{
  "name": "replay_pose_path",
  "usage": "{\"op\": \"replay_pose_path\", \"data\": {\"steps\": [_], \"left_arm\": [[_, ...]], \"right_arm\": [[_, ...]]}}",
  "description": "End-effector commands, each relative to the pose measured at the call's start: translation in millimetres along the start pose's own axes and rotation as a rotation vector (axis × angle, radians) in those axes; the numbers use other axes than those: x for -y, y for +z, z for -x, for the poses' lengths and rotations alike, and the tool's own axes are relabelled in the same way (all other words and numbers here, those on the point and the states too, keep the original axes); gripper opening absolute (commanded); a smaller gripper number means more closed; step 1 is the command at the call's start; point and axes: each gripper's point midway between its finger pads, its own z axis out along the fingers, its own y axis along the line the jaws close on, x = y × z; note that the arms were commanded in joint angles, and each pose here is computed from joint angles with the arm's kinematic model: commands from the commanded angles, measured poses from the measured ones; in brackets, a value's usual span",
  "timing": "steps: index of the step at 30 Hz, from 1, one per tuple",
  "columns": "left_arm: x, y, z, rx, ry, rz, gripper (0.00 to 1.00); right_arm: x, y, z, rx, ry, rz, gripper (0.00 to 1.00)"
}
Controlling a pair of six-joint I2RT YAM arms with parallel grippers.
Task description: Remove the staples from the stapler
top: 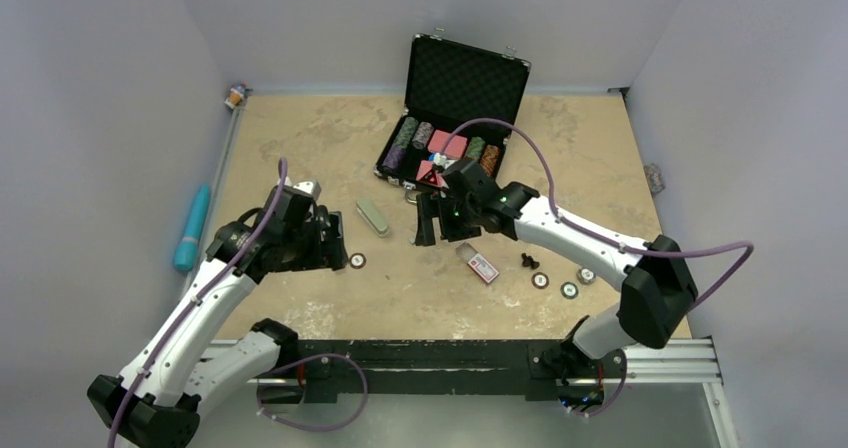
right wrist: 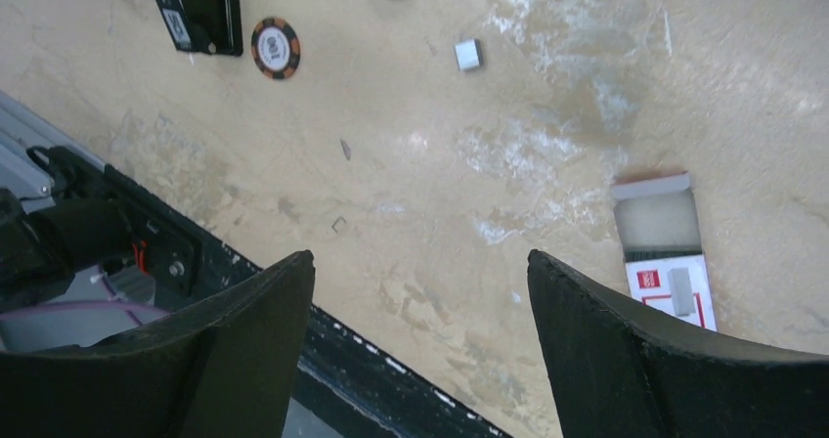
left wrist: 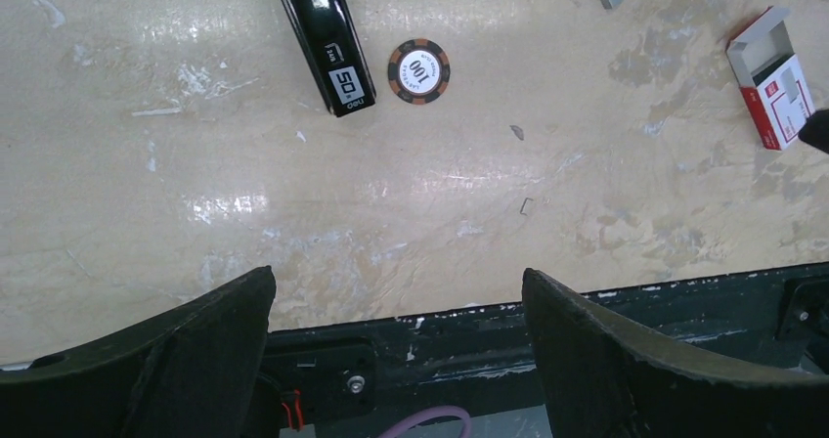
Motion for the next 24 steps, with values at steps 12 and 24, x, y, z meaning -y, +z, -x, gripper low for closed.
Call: {"op": "replay_pose_path", "data": {"steps": [12, 24], "left_arm": [[-1, 0, 14, 0.106, 0.023, -0.019, 1.0], [-15, 13, 22, 0.104, 0.02, 0.088, 1.0]], "right_arm": [[10, 50, 55, -0.011, -0.161, -0.2, 0.74], [36, 92, 53, -0.043, -0.251, -0.296, 0.73]]}}
